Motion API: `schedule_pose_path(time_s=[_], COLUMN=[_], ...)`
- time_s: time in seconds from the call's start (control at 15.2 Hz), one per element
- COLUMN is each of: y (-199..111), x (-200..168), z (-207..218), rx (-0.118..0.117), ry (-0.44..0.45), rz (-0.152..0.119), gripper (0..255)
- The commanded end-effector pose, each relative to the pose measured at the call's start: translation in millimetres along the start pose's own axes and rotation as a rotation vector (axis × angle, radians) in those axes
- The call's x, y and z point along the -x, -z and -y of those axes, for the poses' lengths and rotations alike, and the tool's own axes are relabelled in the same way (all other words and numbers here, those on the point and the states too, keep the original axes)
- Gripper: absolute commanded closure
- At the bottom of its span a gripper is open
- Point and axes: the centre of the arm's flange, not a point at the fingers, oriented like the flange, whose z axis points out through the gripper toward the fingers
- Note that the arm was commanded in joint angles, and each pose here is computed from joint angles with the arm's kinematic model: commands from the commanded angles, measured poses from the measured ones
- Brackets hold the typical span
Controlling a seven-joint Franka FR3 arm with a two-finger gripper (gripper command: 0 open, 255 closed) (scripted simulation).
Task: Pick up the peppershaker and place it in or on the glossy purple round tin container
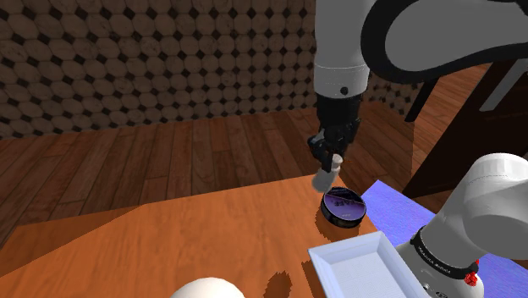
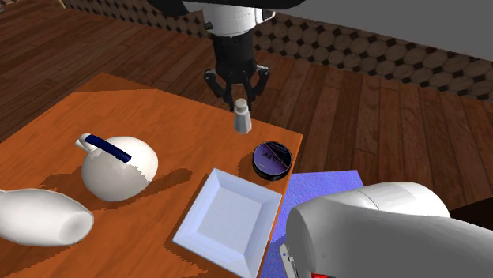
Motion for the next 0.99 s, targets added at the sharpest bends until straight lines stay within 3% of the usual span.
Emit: schedule_pose_path(time_s=[0.0,0.33,0.92], y=[2.6,11.3,-35.6], x=[8.5,28.9,21.9], z=[-26.0,-95.4,-91.8], rx=[-0.001,-0.001,-0.001], ry=[0.001,0.001,0.001], rz=[0.001,0.001,0.001], gripper=[255,255,255])
